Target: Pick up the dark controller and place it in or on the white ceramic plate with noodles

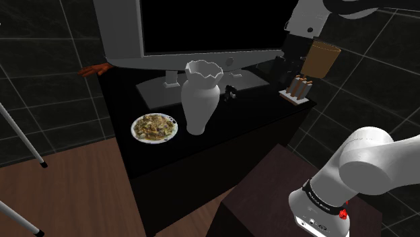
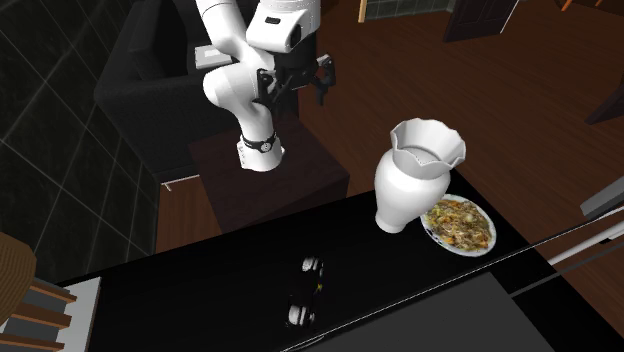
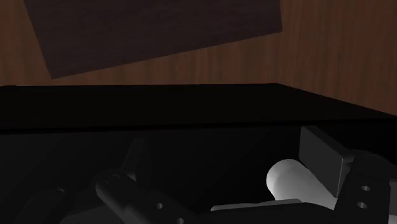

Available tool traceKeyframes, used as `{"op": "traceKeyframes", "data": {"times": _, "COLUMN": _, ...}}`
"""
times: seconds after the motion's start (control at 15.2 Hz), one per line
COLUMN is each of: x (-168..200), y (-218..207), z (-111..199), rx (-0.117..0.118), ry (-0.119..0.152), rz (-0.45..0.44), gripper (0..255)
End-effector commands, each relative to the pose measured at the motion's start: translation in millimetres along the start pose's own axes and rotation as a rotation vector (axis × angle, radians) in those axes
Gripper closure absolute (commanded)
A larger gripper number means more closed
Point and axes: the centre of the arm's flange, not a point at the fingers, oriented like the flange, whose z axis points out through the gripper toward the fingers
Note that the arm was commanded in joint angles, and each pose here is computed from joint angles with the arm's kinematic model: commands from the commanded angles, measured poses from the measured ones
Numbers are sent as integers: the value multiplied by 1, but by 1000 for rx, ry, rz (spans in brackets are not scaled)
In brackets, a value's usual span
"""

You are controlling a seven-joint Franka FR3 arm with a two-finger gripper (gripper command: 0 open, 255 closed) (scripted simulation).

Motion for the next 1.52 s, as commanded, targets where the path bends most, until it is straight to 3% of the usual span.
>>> {"op": "traceKeyframes", "data": {"times": 0.0, "x": 0, "y": 0, "z": 0, "rx": 0, "ry": 0, "rz": 0, "gripper": 0}}
{"op": "traceKeyframes", "data": {"times": 0.73, "x": 115, "y": 28, "z": 66, "rx": -9, "ry": 72, "rz": 223, "gripper": 0}}
{"op": "traceKeyframes", "data": {"times": 1.45, "x": 225, "y": 81, "z": 123, "rx": -18, "ry": 143, "rz": 446, "gripper": 0}}
